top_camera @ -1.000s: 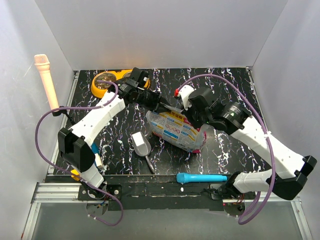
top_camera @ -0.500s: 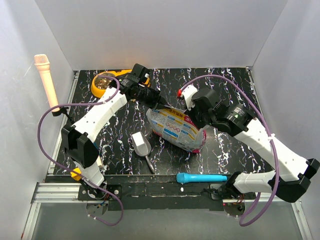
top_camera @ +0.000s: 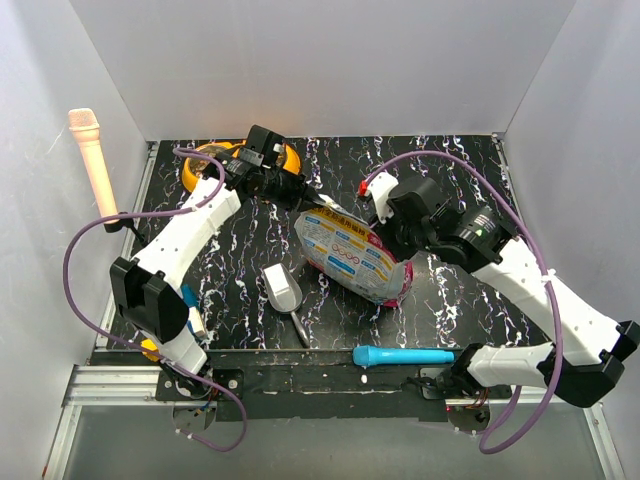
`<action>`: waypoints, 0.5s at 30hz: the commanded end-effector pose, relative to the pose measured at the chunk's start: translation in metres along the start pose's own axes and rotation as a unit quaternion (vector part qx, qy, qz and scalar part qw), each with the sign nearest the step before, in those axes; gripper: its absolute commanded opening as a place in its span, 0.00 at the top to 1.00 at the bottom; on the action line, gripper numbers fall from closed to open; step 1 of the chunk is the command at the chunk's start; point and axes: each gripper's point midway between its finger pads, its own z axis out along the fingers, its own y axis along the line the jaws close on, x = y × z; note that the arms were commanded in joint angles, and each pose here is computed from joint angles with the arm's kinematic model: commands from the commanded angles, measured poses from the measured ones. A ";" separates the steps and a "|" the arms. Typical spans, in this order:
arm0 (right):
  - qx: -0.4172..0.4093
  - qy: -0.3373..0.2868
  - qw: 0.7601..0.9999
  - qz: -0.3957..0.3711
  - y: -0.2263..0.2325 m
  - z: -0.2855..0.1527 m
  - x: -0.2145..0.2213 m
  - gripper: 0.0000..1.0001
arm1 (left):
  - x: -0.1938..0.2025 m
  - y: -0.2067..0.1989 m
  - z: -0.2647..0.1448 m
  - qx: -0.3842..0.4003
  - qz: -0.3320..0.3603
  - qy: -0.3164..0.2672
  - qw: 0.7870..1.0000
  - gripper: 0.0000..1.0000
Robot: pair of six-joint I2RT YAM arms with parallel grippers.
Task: Serve the pet food
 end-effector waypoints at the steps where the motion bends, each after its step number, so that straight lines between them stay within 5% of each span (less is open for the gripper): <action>1: -0.011 0.001 1.000 0.005 0.002 -0.009 -0.011 0.64 | -0.022 -0.029 -0.013 0.058 0.014 -0.052 0.997 1.00; 15: 0.031 -0.062 0.996 -0.053 0.010 0.046 -0.107 0.59 | -0.015 -0.042 -0.015 0.047 0.003 -0.029 0.998 1.00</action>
